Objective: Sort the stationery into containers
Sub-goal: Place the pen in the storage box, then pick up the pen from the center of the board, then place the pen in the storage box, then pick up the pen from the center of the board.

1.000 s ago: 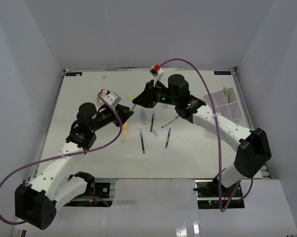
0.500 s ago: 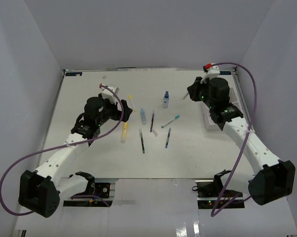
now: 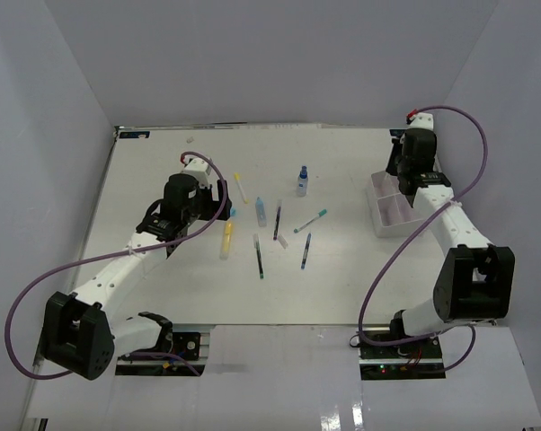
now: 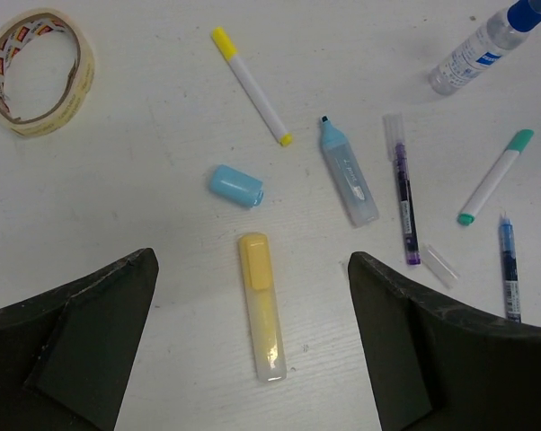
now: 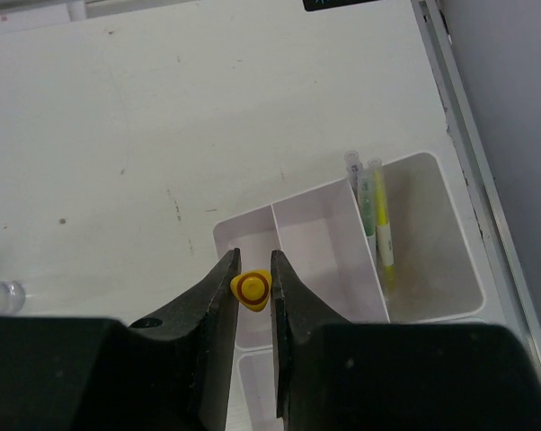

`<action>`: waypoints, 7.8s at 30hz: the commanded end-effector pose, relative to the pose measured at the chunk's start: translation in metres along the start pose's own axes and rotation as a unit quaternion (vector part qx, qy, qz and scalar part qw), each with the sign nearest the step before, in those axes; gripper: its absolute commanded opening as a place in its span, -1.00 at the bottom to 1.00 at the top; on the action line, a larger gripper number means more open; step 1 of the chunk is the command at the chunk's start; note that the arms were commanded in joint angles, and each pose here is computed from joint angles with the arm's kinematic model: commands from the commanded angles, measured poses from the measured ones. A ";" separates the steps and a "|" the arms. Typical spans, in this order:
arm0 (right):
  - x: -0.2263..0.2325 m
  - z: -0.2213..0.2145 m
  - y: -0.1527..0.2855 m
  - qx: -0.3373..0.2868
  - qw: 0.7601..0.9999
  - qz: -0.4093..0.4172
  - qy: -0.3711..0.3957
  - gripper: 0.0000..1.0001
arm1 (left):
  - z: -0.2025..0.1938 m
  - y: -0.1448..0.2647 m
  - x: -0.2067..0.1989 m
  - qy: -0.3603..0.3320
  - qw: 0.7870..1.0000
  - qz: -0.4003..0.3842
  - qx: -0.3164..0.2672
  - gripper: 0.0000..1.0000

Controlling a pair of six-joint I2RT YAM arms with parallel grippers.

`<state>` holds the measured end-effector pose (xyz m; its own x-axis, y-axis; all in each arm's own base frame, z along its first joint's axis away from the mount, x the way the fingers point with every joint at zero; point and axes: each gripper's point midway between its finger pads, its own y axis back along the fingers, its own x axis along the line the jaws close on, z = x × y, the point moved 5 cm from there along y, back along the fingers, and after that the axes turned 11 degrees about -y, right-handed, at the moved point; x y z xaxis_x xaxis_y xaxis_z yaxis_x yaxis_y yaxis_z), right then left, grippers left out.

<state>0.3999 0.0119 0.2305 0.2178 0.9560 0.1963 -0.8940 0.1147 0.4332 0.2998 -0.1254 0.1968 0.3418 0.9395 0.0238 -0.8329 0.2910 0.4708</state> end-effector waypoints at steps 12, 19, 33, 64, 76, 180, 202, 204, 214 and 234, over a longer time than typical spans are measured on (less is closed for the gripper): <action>-0.005 -0.027 -0.041 0.043 0.999 -0.025 0.016 -0.64 | 0.016 0.005 0.003 0.008 1.000 0.016 -0.016 0.96; -0.004 -0.034 -0.044 0.070 0.997 -0.023 0.019 -0.21 | 0.015 0.005 0.003 0.006 1.000 0.015 -0.015 0.96; 0.037 0.010 0.030 0.011 0.995 0.101 -0.017 0.60 | 0.019 0.009 0.006 0.005 0.999 0.024 -0.025 0.96; 0.135 -0.177 0.000 0.265 0.950 -0.068 -0.152 0.02 | 0.029 0.025 0.005 0.008 0.998 0.019 -0.054 0.96; 0.142 -0.201 -0.008 0.297 0.927 -0.101 -0.203 -0.14 | 0.030 0.025 0.004 0.009 0.998 0.013 -0.055 0.96; 0.024 0.024 0.148 -0.239 0.952 0.190 -0.022 0.80 | 0.033 -0.048 -0.016 0.141 0.986 0.005 0.086 0.96; 0.022 -0.009 0.164 -0.197 0.952 0.231 -0.025 0.82 | -0.016 -0.196 0.000 0.113 0.959 0.132 0.223 0.39; 0.022 -0.010 0.164 -0.196 0.953 0.231 -0.025 0.82 | -0.022 -0.202 -0.003 0.105 0.959 0.130 0.229 0.30; 0.028 -0.012 0.166 -0.184 0.950 0.253 -0.014 0.86 | -0.031 -0.216 -0.012 0.082 0.960 0.132 0.233 -0.31; 0.135 -0.003 0.204 -0.071 0.859 0.507 0.021 0.89 | 0.113 -0.063 -0.066 -0.060 0.984 -0.135 -0.102 -0.82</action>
<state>0.2583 0.1300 0.3056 -0.5866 0.7043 0.3997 -0.7607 -0.6486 0.0265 0.4004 -0.2111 0.1942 0.4337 0.9009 -0.0150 -0.7565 0.3731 0.5372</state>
